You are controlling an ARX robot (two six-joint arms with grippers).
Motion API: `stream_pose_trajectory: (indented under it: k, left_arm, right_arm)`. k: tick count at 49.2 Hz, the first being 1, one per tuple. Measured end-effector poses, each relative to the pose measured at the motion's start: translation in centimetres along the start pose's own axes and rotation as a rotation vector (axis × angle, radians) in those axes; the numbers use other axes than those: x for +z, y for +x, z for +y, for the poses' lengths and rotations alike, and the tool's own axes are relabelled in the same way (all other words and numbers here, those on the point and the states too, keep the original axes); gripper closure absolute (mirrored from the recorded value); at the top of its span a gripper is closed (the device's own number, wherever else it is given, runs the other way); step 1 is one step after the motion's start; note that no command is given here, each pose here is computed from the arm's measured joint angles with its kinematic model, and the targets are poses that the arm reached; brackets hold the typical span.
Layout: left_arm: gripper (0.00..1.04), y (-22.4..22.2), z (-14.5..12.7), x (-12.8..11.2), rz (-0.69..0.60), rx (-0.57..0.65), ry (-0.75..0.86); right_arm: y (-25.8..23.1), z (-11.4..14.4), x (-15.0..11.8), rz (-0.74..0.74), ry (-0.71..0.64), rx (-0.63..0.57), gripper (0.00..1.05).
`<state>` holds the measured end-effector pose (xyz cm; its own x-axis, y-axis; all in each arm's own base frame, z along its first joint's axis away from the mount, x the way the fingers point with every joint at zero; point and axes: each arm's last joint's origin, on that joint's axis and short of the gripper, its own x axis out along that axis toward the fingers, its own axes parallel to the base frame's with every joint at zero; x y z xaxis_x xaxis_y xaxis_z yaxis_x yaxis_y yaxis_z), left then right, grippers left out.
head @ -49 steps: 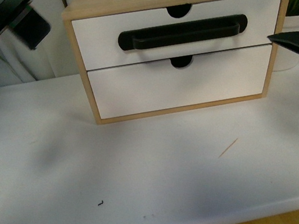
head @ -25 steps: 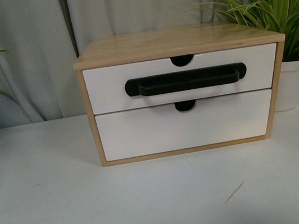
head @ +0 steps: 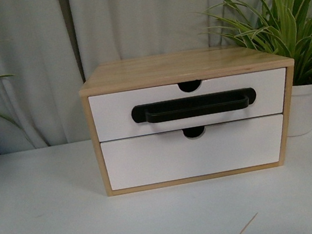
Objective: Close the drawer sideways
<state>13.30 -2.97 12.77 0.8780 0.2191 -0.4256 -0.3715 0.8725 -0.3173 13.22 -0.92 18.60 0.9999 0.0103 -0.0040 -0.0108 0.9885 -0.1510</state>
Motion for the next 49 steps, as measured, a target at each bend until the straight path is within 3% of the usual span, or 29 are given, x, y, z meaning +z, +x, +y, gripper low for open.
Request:
stream_pose_trajectory:
  k: [2, 5, 17, 20, 49]
  left_arm:
    - [0.39, -0.5, -0.4, 1.1, -0.136, -0.210, 0.070]
    - [0.52, -1.6, -1.0, 3.5, -0.337, -0.355, 0.186]
    - [0.91, -2.2, 0.2, 3.8, -0.384, -0.333, 0.368]
    - [1.01, -2.4, 0.5, 3.9, -0.393, -0.334, 0.375]
    - [1.01, -3.3, 2.1, 4.1, -0.402, -0.322, 0.395]
  right_arm:
    - [-0.2, 0.4, -0.2, 0.009, 0.061, -0.047, 0.49]
    - [-0.5, 0.9, -0.3, -0.003, 0.098, -0.006, 0.61]
    - [-1.2, 1.1, -0.9, 0.001, 0.134, -0.011, 1.02]
    - [-1.3, 1.1, -1.1, -0.001, 0.137, -0.011, 1.03]
    - [-2.8, 1.2, -1.9, 0.007, 0.139, -0.011, 1.03]
